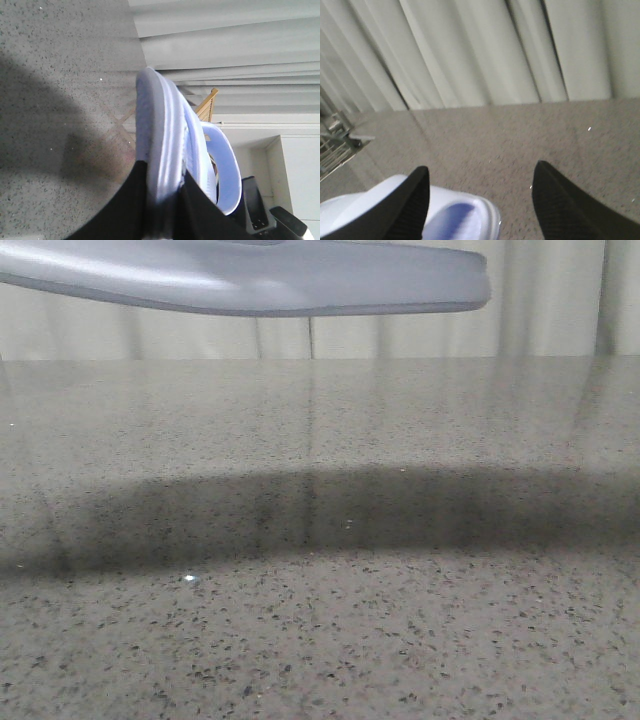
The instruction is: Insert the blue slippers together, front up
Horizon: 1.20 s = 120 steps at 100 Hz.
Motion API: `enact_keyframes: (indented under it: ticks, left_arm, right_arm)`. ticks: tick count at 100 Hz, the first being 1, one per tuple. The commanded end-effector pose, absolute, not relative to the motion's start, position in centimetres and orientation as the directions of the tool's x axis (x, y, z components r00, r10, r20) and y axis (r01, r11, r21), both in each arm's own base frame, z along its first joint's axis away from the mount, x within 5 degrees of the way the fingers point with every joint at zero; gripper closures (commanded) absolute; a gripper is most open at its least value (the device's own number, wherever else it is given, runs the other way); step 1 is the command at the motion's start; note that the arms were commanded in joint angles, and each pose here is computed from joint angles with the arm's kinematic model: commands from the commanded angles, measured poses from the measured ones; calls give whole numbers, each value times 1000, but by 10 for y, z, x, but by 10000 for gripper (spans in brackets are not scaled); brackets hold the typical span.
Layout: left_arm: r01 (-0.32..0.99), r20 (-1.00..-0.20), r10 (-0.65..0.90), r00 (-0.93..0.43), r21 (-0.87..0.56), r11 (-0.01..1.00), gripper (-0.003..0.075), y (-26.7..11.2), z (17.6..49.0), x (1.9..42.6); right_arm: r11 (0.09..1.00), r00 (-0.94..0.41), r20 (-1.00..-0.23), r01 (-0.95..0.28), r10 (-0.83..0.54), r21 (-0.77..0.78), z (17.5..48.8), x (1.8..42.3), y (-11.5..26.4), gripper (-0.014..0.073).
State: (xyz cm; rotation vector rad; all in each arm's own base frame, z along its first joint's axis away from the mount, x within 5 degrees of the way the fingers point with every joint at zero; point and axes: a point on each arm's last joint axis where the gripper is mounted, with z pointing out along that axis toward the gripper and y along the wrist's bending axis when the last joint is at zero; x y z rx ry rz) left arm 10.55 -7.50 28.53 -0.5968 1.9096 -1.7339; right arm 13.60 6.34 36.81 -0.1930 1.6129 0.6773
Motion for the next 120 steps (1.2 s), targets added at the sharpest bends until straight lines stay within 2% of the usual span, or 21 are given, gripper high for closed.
enact_keyframes:
  ticks: [1,17,31,43,57,83,120]
  left_arm:
    - [23,-36,-606,-794,-999,29,704,-77,299,106]
    - [4,-38,-606,-795,-998,58,704,-77,293,115]
    - [-9,-31,-614,-788,-998,61,704,-78,287,128]
    - [11,-54,-620,-783,-997,73,704,-78,282,141]
    - [-44,-32,-605,-796,-993,109,704,-81,267,157]
    - [-24,-81,-563,-822,-984,177,704,-85,259,190]
    - [-74,-42,-553,-832,-980,186,704,-88,249,211]
  right_arm:
    - [843,-53,-957,-460,286,278,388,125,53,209]
    - [844,7,-959,-476,284,247,395,109,49,209]
    - [829,1,-960,-506,279,240,395,105,51,209]
    - [813,-15,-963,-533,270,236,394,104,54,209]
    - [799,-34,-965,-553,261,236,390,103,57,209]
    - [787,-44,-966,-571,254,233,390,102,58,209]
    - [777,-51,-967,-585,249,231,389,101,60,209]
